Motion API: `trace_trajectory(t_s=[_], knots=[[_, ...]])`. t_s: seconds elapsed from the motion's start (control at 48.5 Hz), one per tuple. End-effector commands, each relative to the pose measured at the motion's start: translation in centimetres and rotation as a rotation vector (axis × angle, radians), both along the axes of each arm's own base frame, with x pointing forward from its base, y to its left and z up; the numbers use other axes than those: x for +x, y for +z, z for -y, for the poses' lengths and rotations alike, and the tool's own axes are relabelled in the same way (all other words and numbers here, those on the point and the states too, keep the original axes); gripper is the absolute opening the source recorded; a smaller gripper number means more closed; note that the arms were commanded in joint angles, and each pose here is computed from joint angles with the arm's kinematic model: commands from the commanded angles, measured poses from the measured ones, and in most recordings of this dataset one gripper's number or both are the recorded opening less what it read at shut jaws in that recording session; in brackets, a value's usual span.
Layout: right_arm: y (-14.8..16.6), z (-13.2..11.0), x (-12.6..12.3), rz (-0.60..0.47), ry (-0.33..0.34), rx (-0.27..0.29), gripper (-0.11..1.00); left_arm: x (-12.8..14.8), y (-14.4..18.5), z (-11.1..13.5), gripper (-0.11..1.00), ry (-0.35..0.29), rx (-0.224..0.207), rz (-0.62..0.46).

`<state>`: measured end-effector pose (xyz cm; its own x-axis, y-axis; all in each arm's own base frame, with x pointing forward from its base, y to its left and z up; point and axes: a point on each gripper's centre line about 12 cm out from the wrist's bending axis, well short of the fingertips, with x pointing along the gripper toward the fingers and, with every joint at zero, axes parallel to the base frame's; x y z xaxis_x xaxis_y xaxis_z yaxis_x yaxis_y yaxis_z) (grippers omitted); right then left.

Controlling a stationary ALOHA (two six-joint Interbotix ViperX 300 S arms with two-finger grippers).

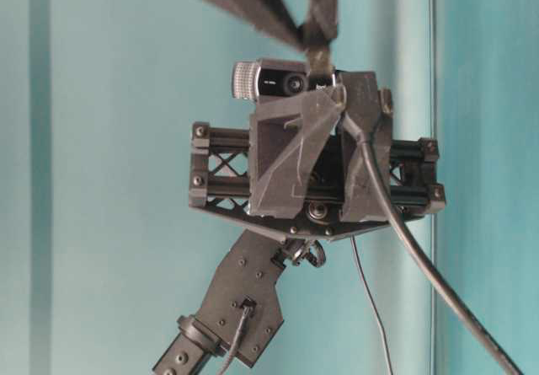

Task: Insert the USB using both arms.
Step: 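Align the male plug in the right gripper with the left socket, then push the right gripper's plug into the left gripper's socket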

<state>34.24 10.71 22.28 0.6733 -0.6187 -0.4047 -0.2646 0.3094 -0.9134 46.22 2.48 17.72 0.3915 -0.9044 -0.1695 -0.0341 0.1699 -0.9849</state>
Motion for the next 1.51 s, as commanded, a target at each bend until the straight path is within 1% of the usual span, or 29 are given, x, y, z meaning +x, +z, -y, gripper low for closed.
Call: trace_trajectory(t_s=[0.0,0.124,0.289,0.372,0.475,0.599,0.764,1.218,1.486], knots=[[0.8,-0.1,0.5,0.041,0.008,-0.038,0.20,0.4,1.6,-0.1,0.29,0.003,-0.001,0.034],[0.6,-0.6,0.3,0.061,0.003,-0.018,0.20,0.3,1.7,-0.2,0.29,0.006,-0.002,0.034],[-0.3,-0.5,-0.8,0.075,-0.038,-0.005,0.20,0.0,1.8,-0.2,0.29,0.002,-0.004,0.035],[-0.7,-0.3,-1.1,0.075,-0.056,0.011,0.20,-0.1,1.8,-0.2,0.29,0.004,-0.006,0.030],[-0.9,-0.4,-1.2,0.071,-0.055,0.023,0.20,-0.2,2.0,-0.4,0.29,0.011,-0.003,0.034],[-0.8,-0.4,-1.1,0.072,-0.052,0.025,0.20,-0.2,2.0,-0.5,0.29,0.015,-0.001,0.034],[-1.0,-0.6,-1.0,0.068,-0.036,0.036,0.20,-0.1,1.9,-0.6,0.29,0.024,0.006,0.034],[-1.2,-0.5,-0.8,0.067,-0.045,0.037,0.20,0.3,2.0,-0.5,0.29,0.036,0.020,0.043],[-1.4,-0.3,-0.4,0.063,-0.036,0.057,0.20,0.6,2.0,-0.4,0.29,0.040,0.026,0.045]])
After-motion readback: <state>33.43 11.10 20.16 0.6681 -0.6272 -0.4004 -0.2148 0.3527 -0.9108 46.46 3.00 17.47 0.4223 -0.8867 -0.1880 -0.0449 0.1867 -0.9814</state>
